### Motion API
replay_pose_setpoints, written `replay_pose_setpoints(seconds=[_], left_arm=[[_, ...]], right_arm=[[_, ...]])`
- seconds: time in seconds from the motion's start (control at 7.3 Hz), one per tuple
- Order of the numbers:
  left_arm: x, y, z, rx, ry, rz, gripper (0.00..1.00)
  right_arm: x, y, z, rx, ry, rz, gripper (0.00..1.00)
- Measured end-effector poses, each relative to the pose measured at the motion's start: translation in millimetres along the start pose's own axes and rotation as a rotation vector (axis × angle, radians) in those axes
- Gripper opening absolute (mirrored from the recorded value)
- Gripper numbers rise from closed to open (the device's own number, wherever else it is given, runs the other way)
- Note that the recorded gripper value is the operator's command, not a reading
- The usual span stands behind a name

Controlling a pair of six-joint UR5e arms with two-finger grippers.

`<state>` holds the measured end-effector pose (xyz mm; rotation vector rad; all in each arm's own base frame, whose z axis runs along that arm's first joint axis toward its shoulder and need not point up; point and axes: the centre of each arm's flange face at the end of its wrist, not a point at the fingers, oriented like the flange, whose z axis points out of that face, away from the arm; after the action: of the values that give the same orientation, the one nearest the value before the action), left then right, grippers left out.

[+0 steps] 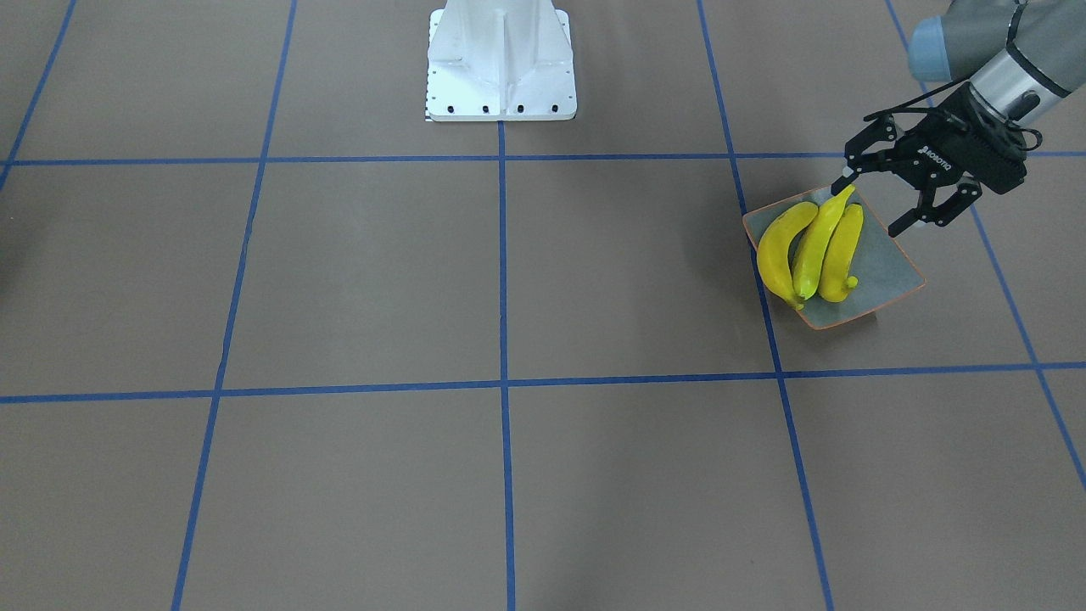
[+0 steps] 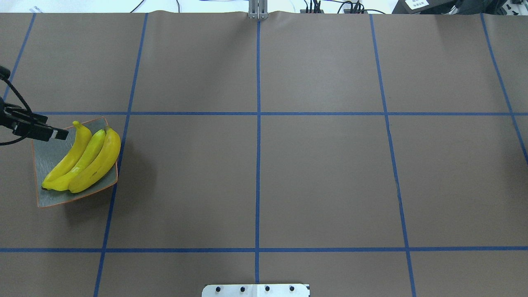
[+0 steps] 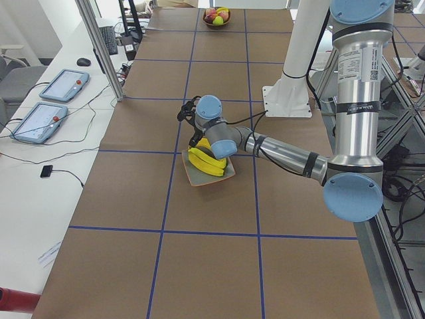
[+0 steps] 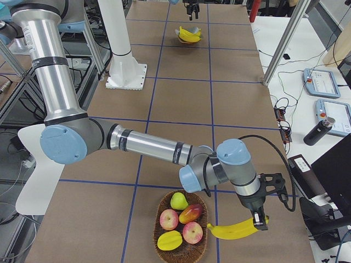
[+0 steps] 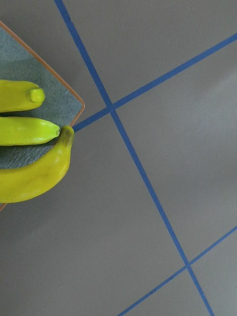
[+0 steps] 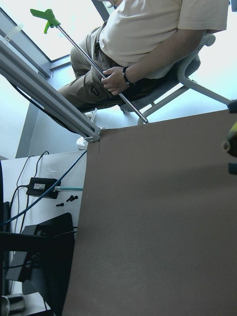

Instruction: Transfer all bananas from basket to plate

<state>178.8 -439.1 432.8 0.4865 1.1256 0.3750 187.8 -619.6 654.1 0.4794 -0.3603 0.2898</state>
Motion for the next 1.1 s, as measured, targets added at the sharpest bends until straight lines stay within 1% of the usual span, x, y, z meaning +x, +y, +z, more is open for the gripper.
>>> replay_pose_setpoints(seconds=[0.14,0.27,0.55,0.82,1.1], left_arm=[[-2,1,1,-0.003,-0.002,-0.004,1.00],[-3,1,2,-0.005,-0.003,-0.008,1.00],[2,-5,2,0.004,0.004,-0.058,1.00],[14,-23,2,0.025,0.021,-0.117,1.00],[29,-43,1,0.049,0.043,-0.160,1.00]], right_arm=[[-22,-19,-13,0.025,-0.015,0.060,0.00],[-56,-34,-23,0.049,-0.044,0.120,0.00],[-130,-53,-41,0.078,-0.120,0.228,0.00],[-223,-65,-63,0.084,-0.225,0.355,0.00],[-321,-53,-93,0.051,-0.351,0.492,0.00]])
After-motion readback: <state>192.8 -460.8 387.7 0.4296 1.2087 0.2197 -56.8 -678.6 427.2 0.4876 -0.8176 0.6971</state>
